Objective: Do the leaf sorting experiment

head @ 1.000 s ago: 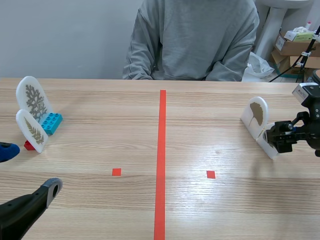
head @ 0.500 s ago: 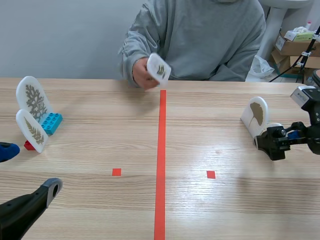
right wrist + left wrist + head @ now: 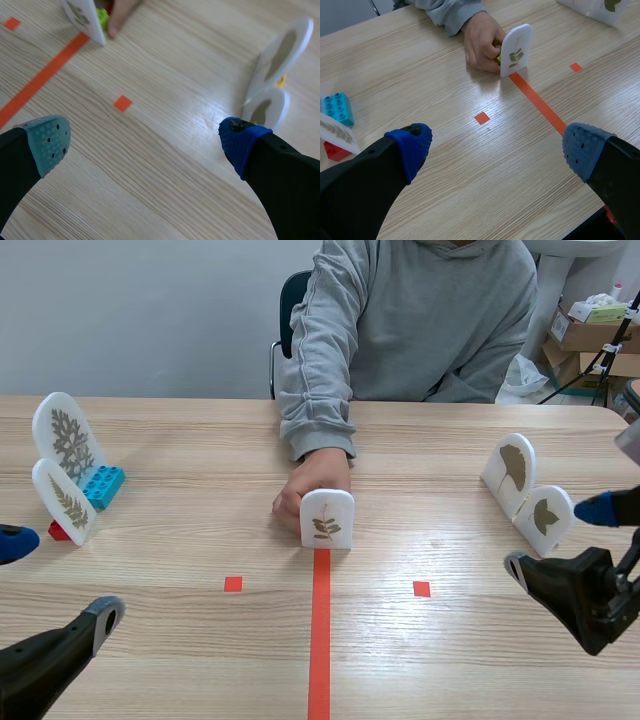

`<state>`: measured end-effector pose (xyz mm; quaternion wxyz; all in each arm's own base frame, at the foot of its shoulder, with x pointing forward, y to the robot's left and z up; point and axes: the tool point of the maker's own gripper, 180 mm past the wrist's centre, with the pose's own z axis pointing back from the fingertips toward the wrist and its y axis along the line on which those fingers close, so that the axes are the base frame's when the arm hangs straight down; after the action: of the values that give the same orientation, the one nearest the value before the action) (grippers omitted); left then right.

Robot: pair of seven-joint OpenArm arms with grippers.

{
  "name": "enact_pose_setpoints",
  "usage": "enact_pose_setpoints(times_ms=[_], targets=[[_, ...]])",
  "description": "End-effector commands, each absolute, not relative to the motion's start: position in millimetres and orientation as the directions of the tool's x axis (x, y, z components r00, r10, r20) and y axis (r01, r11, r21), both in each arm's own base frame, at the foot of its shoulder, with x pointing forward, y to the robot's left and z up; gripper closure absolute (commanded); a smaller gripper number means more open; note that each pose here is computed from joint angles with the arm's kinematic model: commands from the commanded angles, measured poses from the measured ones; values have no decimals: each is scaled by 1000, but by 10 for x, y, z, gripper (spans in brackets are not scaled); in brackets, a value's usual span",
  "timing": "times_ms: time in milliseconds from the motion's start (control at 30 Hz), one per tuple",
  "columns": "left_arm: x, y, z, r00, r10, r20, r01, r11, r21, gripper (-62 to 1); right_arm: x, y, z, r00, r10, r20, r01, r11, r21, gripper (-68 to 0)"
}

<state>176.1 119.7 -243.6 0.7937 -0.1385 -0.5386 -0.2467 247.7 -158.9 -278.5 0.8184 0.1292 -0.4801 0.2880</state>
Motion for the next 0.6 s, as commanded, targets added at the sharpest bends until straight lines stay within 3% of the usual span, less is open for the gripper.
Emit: enact_pose_setpoints(times_ms=[0, 200, 567], targets=[[1781, 1179, -2386, 281, -223, 934, 538, 842, 39, -559, 2532, -1554, -2621, 319, 357, 878, -611, 786, -97, -611], [1795, 1179, -2376, 276, -222, 935, 537, 842, 42, -559, 2420, -1279, -2330, 246, 347, 905, -661, 743, -105, -611], [1815, 1176, -2352, 267, -214, 940, 536, 843, 40, -559, 2281, -1279, -2479, 318, 354, 880, -667, 743, -58, -610]])
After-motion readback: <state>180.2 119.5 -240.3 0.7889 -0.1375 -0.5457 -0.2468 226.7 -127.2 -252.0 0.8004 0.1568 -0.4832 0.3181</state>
